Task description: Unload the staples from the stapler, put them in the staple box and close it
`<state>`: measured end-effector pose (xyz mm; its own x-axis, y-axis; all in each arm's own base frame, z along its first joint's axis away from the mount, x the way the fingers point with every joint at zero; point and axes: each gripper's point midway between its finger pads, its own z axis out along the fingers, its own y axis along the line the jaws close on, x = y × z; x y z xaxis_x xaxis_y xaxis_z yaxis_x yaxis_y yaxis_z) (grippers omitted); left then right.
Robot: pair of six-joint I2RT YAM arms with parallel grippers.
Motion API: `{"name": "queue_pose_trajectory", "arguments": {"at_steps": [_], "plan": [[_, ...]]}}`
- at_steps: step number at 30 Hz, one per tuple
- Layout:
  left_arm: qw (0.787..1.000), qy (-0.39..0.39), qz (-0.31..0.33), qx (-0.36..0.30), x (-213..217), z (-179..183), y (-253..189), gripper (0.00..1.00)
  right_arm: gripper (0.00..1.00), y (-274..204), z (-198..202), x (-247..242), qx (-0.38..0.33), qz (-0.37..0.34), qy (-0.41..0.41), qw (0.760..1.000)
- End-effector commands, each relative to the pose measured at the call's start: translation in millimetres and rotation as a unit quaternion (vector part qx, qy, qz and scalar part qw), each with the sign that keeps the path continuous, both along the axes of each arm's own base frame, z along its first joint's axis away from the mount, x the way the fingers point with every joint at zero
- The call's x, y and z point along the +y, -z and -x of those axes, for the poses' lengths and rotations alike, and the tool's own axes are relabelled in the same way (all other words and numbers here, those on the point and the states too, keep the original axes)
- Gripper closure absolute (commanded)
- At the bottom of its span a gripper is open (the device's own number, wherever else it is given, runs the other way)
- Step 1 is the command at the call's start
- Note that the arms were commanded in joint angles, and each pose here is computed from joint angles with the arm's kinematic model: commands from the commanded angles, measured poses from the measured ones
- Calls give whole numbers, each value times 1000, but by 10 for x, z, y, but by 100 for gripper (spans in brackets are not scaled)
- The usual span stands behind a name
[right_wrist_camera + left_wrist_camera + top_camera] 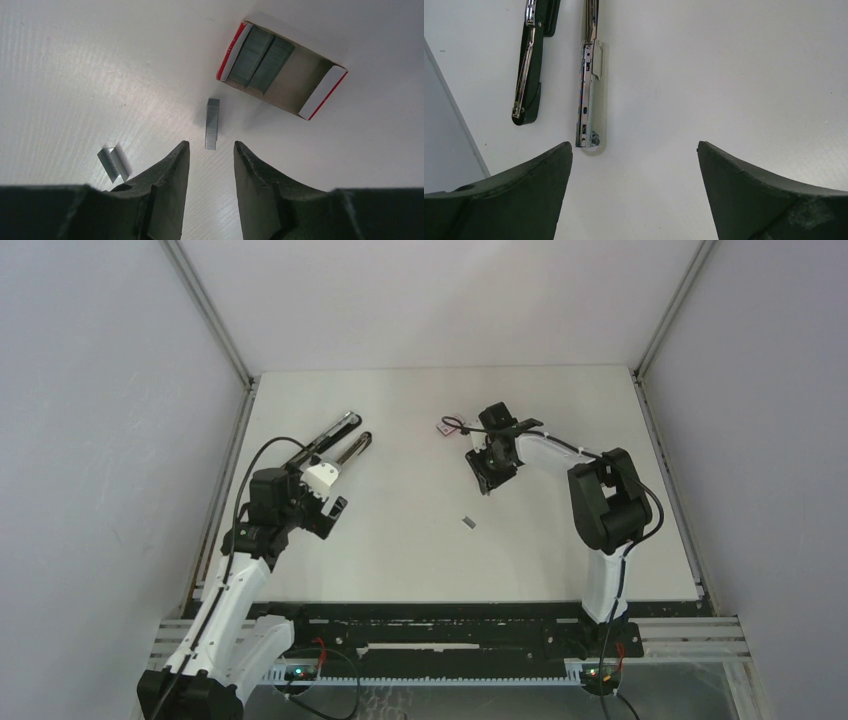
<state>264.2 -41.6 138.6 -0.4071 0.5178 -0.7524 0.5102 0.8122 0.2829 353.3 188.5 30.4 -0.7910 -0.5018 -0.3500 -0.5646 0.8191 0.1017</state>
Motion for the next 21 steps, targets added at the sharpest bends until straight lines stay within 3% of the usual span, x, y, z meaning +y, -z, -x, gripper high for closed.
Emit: {"name": "queue_pose_trajectory", "arguments": {"at_steps": [1, 11, 21], "plan": [[1000, -1, -3, -14, 18, -34, -28, 0, 63, -67, -111, 54, -18, 1, 5, 1000], [1000, -1, -3, -12, 19, -35, -20, 0, 68, -5, -75, 59, -5, 3, -2, 1000], [1000, 0, -4, -12, 19, -35, -16, 0, 81, -9, -63, 64, -3, 2, -5, 1000]]}}
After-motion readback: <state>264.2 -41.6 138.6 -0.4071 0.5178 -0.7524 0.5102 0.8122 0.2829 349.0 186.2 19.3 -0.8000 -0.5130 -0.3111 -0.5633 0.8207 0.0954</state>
